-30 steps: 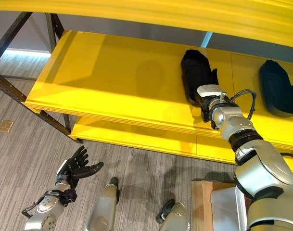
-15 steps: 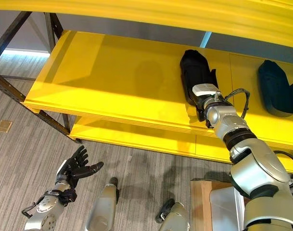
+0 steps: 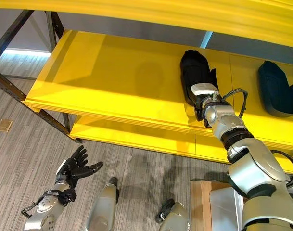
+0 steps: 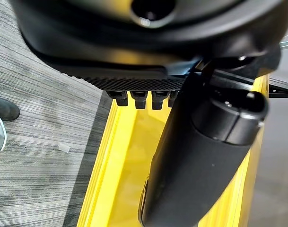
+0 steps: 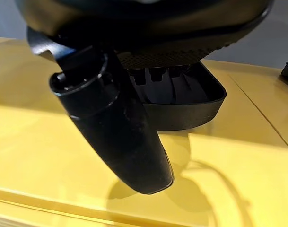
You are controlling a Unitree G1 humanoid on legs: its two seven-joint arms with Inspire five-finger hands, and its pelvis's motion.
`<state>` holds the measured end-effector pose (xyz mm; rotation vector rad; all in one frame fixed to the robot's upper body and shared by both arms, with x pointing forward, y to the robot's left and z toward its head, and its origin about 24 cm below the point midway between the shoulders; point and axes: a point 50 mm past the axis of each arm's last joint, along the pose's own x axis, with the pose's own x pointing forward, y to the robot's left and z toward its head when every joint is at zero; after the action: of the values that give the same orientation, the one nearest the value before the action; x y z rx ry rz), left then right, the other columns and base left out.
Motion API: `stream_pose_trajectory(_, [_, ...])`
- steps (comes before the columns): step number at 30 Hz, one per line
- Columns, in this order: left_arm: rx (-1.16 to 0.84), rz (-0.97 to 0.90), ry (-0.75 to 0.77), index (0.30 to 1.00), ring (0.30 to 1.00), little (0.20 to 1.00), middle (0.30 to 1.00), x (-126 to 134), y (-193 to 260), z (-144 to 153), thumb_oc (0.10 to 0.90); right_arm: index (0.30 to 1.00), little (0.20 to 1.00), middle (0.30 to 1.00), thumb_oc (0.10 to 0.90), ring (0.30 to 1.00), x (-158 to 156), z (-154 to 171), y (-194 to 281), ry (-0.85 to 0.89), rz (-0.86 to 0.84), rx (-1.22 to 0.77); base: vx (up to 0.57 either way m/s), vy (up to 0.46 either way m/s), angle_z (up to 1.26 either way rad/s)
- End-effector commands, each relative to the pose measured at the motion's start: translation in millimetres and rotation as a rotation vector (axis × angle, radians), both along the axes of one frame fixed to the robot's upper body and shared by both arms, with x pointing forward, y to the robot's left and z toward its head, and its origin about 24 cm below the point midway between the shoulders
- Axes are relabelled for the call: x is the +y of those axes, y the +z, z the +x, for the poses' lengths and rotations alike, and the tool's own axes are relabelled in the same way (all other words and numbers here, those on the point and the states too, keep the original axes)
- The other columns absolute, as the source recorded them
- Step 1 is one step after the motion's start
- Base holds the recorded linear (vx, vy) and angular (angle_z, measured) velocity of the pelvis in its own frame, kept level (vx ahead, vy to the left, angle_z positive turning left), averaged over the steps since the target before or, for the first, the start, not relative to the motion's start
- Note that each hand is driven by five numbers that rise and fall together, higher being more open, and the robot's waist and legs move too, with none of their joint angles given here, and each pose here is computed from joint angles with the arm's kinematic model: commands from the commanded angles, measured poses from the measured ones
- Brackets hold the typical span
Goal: Move parts from the plastic box to the shelf.
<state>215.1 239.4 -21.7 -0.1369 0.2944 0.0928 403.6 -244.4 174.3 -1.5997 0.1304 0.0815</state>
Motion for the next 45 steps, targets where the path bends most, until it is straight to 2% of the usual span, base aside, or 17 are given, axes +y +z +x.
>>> stream_pose_trajectory(1, [-0.258,0.047,-0.049,1.000,1.000,1.000,1.000,7,53,22,0.900,1.000,1.000,1.000,0.900,1.000,62,14,28,0.188,0.185,-0.105,0.00,0.000,0.00])
stream_pose_trajectory(23, [-0.256,0.053,-0.038,1.000,1.000,1.000,1.000,10,54,23,0.900,1.000,1.000,1.000,0.900,1.000,92,15,39,0.274,0.225,-0.135,0.00,0.000,0.00])
stream_pose_trajectory(45, [-0.254,0.054,-0.036,1.000,1.000,1.000,1.000,11,54,23,0.900,1.000,1.000,1.000,0.900,1.000,102,16,45,0.295,0.263,-0.155,0.00,0.000,0.00])
